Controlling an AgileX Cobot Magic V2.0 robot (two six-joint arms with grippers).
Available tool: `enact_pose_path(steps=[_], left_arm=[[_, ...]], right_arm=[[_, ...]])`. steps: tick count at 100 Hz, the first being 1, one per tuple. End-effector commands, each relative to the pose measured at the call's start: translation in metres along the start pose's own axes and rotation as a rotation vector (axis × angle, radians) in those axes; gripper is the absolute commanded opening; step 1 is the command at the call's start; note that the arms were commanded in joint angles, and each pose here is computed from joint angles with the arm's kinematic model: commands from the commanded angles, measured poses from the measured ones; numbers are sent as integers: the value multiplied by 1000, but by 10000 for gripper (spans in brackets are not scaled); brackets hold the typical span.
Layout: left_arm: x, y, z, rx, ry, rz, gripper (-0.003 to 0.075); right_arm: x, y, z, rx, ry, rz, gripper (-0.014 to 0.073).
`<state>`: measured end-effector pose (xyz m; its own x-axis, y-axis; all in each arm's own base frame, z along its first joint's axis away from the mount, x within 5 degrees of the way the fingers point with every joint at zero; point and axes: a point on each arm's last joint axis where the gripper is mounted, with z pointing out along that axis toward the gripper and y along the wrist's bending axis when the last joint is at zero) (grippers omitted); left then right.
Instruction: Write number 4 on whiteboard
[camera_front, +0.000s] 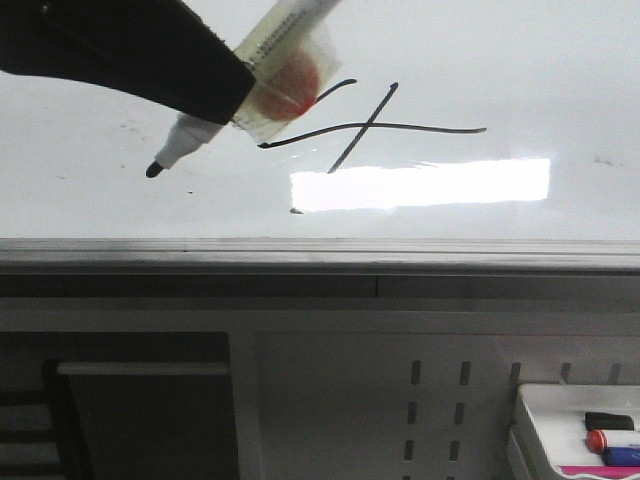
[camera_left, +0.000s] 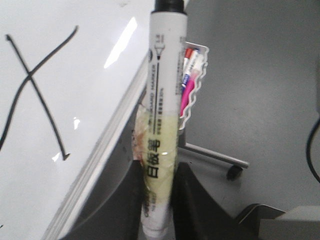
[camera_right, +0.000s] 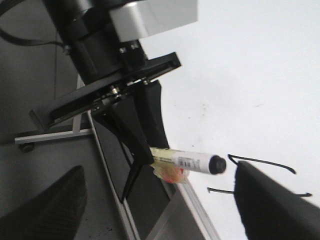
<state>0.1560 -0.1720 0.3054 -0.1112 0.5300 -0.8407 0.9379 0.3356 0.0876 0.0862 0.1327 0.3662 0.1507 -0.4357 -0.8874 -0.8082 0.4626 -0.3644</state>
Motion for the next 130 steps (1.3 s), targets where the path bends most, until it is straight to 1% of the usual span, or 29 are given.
enact_pose_path(steps=[1,5,12,16,17,19,24,26,27,28,31,40,47,64,76,94,108,123,130], left_arm=[[-9,10,-5,-112,-94,-102,-20],[-6,13,-4,-153,-113,-144,-20],[-2,19,-3,-232,-156,-238,-20],[1,23,-3,-279,-184,-311,-20],[2,25,-3,-301,-192,-325,-20],[4,28,-3,-334,-207,-367,-20],[8,34,-5,-412,-237,-461,-20],[11,37,-5,-445,-246,-498,-20],[12,38,-5,-457,-247,-509,-20],[13,39,-5,-466,-250,-529,-20],[15,43,-6,-514,-257,-559,-20],[21,51,-3,-600,-246,-595,-20],[24,56,4,-624,-221,-599,-20],[30,65,25,-634,-163,-658,-20],[27,73,36,-645,-158,-715,-20],[15,83,51,-627,-165,-730,-20],[19,87,62,-629,-146,-803,-20],[24,88,68,-632,-125,-805,-20],[25,89,67,-652,-123,-805,-20]], right_arm=[[-14,-11,-12,61,-92,0,536],[-13,-13,-14,71,-83,3,512],[-11,-15,-18,81,-67,17,409],[-10,-15,-19,83,-56,25,318],[-9,-15,-20,83,-52,29,284],[-9,-15,-20,83,-49,40,249],[-7,-15,-22,84,-34,62,105],[-7,-15,-22,84,-31,63,69],[-6,-15,-23,85,-26,63,15],[-6,-15,-23,85,-26,63,15],[-6,-15,-24,85,-22,64,-69],[-6,-15,-24,86,-21,64,-62],[-6,-16,-24,87,-22,64,-62],[-6,-16,-24,87,-22,64,-62],[-6,-15,-24,86,-23,65,-62],[-6,-15,-24,84,-21,77,-62],[-6,-15,-24,84,-22,86,-62],[-6,-15,-24,83,-22,101,-62],[-5,-15,-24,83,-21,101,-62]])
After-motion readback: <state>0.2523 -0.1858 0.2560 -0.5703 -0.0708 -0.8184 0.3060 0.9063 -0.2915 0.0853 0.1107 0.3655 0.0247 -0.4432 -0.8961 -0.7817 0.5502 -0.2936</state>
